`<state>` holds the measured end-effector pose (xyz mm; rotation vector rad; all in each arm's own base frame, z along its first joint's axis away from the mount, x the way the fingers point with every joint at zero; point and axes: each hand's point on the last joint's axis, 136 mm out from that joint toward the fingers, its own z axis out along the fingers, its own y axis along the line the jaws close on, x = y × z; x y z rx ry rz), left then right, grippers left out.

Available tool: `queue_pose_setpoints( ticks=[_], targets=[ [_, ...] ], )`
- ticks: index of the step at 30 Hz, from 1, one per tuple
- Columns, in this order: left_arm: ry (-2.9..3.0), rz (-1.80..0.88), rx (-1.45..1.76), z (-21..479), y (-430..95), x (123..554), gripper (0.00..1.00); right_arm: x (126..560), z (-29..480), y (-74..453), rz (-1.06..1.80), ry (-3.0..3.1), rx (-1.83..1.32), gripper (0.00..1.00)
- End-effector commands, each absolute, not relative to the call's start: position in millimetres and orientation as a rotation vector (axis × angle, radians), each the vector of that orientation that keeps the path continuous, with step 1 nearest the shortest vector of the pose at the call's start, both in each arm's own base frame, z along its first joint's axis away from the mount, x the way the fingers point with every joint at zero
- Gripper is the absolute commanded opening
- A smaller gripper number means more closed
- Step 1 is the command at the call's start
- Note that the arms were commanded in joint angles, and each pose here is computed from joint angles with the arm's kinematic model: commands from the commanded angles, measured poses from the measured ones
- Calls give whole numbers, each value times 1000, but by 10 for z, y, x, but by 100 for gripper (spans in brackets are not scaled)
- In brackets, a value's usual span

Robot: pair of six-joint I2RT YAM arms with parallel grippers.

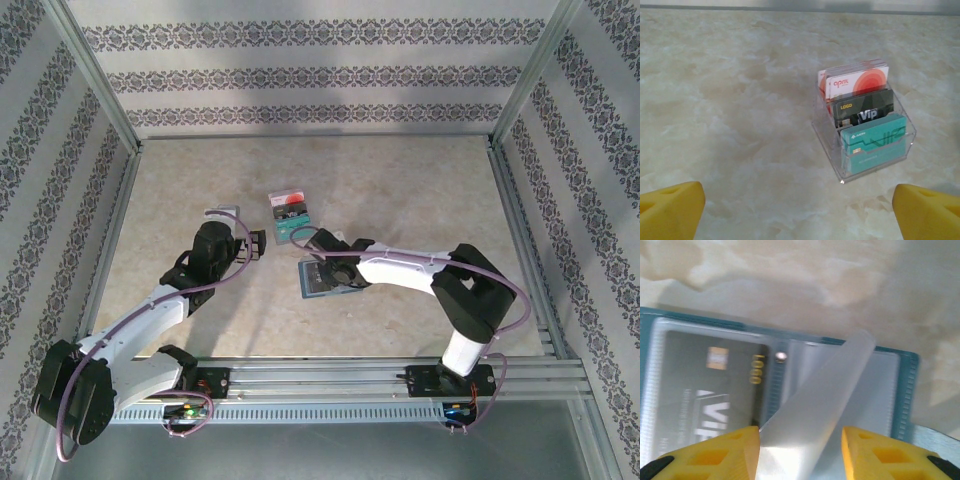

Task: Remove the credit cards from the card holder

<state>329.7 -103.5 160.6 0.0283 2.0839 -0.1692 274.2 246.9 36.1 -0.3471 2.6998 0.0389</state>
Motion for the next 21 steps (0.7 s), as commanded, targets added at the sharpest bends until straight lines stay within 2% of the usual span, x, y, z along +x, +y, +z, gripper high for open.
queue_pose_setpoints(
  ticks=[1, 6, 12, 17, 21],
  targets=[
    [2066, -176, 132, 1766, -1174, 3278, 95, 2745, 405, 2222, -34, 2693, -313, 47],
    [2098, -84, 297, 1728, -1450, 3194, 94, 2749, 399, 2076, -11, 2702, -268, 48],
    [2154, -166, 453, 1448, -1999, 2971, 83, 2725, 303, 1909, -2, 2726, -216, 48],
    [2219, -287, 517, 1099, -2417, 2832, 67, 2702, 279, 1774, 37, 2739, -156, 47],
    [2250, -346, 508, 941, -2576, 2845, 59, 2691, 355, 1693, 45, 2726, -120, 47]
  ],
)
